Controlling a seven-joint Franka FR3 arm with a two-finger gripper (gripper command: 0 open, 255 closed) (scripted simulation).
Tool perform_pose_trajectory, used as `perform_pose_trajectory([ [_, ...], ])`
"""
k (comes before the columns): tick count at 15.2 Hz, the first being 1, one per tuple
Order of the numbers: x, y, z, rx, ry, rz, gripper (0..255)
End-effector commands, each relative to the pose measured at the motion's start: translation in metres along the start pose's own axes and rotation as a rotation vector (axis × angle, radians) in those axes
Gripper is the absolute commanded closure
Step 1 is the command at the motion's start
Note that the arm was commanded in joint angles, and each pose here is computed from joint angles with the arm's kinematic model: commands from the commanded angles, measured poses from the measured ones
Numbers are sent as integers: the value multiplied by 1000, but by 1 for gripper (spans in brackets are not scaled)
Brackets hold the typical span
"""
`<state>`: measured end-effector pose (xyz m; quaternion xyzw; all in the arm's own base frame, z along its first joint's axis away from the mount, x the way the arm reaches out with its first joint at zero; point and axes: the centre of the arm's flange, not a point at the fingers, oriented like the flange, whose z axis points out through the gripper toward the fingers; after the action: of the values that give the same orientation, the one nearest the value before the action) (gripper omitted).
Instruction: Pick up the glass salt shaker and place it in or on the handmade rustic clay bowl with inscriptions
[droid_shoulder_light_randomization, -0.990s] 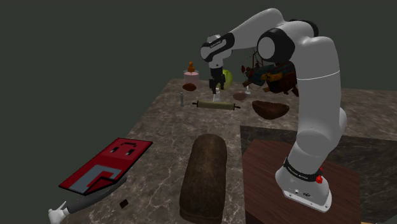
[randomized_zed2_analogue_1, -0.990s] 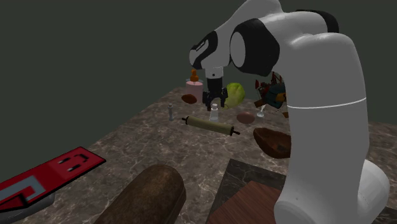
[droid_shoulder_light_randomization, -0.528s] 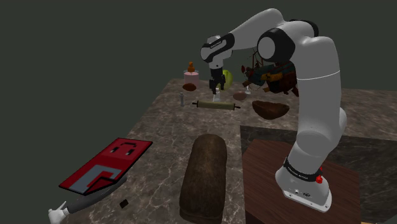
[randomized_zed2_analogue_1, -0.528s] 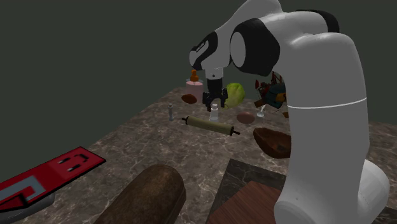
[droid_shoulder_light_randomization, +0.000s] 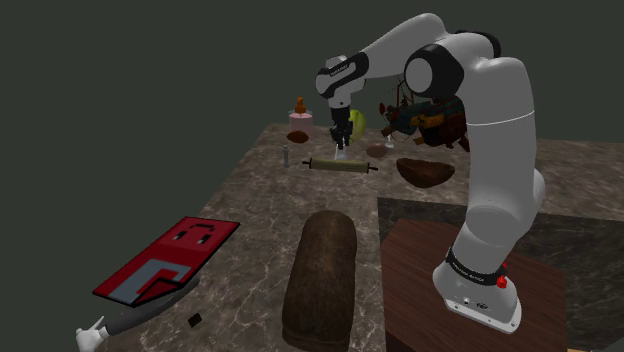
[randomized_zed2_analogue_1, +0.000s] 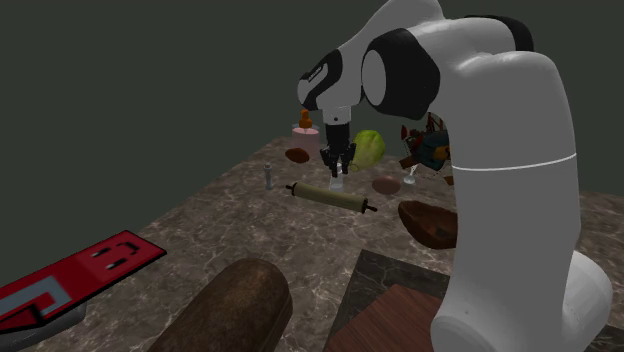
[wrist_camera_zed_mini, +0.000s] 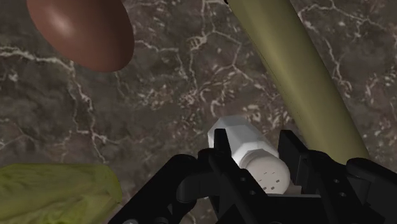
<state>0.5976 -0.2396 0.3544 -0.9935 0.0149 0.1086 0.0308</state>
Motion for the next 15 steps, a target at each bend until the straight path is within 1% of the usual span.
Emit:
perform_pose_trajectory([
  [1, 0, 0, 0, 0, 0, 0, 255],
  [2, 0, 0, 0, 0, 0, 0, 255],
  [15, -15, -4, -67, 0, 0, 0, 255],
])
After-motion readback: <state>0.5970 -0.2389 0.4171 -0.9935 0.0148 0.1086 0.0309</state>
